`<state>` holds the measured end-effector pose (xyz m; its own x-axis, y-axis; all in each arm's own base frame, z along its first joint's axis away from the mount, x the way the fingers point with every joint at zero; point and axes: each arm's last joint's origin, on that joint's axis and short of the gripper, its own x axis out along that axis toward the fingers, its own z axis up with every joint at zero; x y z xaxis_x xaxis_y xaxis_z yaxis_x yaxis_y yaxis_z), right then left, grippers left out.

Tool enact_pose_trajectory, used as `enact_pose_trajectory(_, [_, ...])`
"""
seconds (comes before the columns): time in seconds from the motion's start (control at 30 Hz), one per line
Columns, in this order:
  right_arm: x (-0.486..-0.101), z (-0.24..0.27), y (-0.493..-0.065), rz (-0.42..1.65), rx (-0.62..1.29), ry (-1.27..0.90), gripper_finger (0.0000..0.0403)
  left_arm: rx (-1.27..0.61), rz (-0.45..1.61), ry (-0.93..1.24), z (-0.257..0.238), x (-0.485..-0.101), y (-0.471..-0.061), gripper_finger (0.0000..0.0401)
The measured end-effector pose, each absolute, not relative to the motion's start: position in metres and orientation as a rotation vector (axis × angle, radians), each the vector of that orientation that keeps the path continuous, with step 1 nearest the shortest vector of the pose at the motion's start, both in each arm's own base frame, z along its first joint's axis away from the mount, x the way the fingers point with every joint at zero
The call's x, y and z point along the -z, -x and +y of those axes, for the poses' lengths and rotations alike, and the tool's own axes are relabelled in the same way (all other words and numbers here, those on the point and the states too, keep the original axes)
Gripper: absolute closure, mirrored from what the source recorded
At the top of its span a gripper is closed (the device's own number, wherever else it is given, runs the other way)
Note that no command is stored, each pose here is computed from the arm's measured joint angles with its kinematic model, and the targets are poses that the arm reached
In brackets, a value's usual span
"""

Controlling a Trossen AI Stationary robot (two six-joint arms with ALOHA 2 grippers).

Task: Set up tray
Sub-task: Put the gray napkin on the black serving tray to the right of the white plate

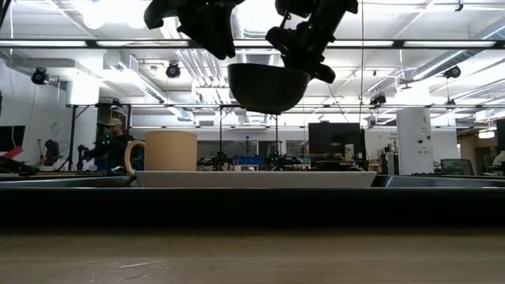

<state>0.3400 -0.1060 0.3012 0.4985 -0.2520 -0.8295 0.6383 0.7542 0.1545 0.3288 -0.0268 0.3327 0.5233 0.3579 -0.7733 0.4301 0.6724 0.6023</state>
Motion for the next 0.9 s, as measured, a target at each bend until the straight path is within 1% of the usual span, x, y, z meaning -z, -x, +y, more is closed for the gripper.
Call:
enact_pose_trajectory(0.1, [-0.301,-0.106,-0.34,0.898,0.563,-0.481,0.0395,0.08,1.055,-0.859,-0.027,-0.331,-0.33,0.0307])
enact_pose_trajectory(0.23, [-0.302,-0.106,-0.341,0.893,0.54,-0.488,0.0395,0.081,1.056,-0.864,-0.027,-0.331,-0.33,0.0268])
enact_pose_trajectory(0.33, [-0.303,-0.106,-0.343,0.872,0.534,-0.488,0.0395,0.079,1.063,-0.905,-0.027,-0.331,-0.33,0.0242])
enact_pose_trajectory(0.4, [-0.303,-0.106,-0.343,0.864,0.526,-0.492,0.0395,0.08,1.074,-0.945,-0.026,-0.33,-0.331,0.0232])
enact_pose_trajectory(0.63, [-0.305,-0.104,-0.344,0.861,0.499,-0.502,0.0395,0.029,1.068,-0.964,-0.023,-0.331,-0.332,0.0225])
enact_pose_trajectory(0.9, [-0.317,-0.095,-0.349,0.823,0.453,-0.494,0.0394,0.013,1.107,-0.937,-0.017,-0.322,-0.337,0.0231])
